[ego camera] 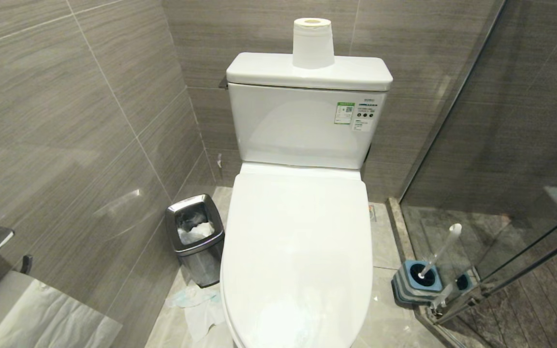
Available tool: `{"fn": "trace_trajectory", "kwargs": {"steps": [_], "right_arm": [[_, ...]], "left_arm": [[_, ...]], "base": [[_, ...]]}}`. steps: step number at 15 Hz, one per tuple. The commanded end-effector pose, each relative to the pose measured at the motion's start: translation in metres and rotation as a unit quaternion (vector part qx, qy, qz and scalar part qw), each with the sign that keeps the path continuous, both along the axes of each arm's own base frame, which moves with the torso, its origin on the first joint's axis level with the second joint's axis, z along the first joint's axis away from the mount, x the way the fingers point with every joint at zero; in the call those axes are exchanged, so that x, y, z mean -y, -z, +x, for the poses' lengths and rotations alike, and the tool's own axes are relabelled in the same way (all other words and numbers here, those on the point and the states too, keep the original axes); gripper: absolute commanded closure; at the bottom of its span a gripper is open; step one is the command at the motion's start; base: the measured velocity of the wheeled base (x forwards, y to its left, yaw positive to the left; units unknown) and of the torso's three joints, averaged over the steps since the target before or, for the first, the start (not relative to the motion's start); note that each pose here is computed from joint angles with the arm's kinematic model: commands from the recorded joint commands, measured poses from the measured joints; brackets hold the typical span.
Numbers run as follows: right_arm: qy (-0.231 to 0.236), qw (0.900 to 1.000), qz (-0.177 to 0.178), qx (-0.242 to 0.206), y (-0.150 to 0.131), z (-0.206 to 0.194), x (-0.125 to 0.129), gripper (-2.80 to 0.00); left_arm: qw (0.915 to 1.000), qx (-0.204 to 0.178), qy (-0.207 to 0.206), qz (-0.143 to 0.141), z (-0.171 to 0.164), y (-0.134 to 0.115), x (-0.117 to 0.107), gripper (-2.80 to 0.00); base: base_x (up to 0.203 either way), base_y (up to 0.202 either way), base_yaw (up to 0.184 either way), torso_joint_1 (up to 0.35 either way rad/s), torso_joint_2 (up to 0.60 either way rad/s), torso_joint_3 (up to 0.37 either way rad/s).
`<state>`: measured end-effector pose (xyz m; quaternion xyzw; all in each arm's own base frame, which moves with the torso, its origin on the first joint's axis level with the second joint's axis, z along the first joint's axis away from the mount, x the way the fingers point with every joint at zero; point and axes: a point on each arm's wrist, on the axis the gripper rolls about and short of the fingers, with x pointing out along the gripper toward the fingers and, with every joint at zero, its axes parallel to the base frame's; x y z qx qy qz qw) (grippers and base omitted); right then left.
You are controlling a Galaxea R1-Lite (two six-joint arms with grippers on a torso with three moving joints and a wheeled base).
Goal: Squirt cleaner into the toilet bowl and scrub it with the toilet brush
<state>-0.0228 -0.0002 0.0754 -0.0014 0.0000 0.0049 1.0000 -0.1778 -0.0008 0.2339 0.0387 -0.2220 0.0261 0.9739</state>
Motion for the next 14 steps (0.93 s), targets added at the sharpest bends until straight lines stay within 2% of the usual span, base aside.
{"fn": "trace_trajectory", "kwargs": {"steps": [1,4,10,14], "right_arm": [[0.0,1.0,0.0,-0.001,0.0,0.0,0.0,0.0],[0.0,1.0,0.0,-0.001,0.0,0.0,0.0,0.0],[0.0,1.0,0.0,-0.001,0.0,0.0,0.0,0.0],[0.0,1.0,0.0,-0.001,0.001,0.0,0.0,0.0]], "left_arm": [[1.0,0.006,-0.004,0.006,0.029,0.006,0.0,0.0],[0.9997,0.017,-0.01,0.012,0.069,0.024,-0.001,0.0],[0.9997,-0.011,-0.01,0.019,0.126,0.08,-0.001,0.0],[0.9986,-0.048,-0.007,0.021,0.149,0.122,-0.001,0.0]], "base": [[0.0,0.0,0.0,0.0,0.0,0.0],[0.0,0.0,0.0,0.0,0.0,0.0],[0.0,0.0,0.0,0.0,0.0,0.0],[0.0,0.0,0.0,0.0,0.0,0.0]]}}
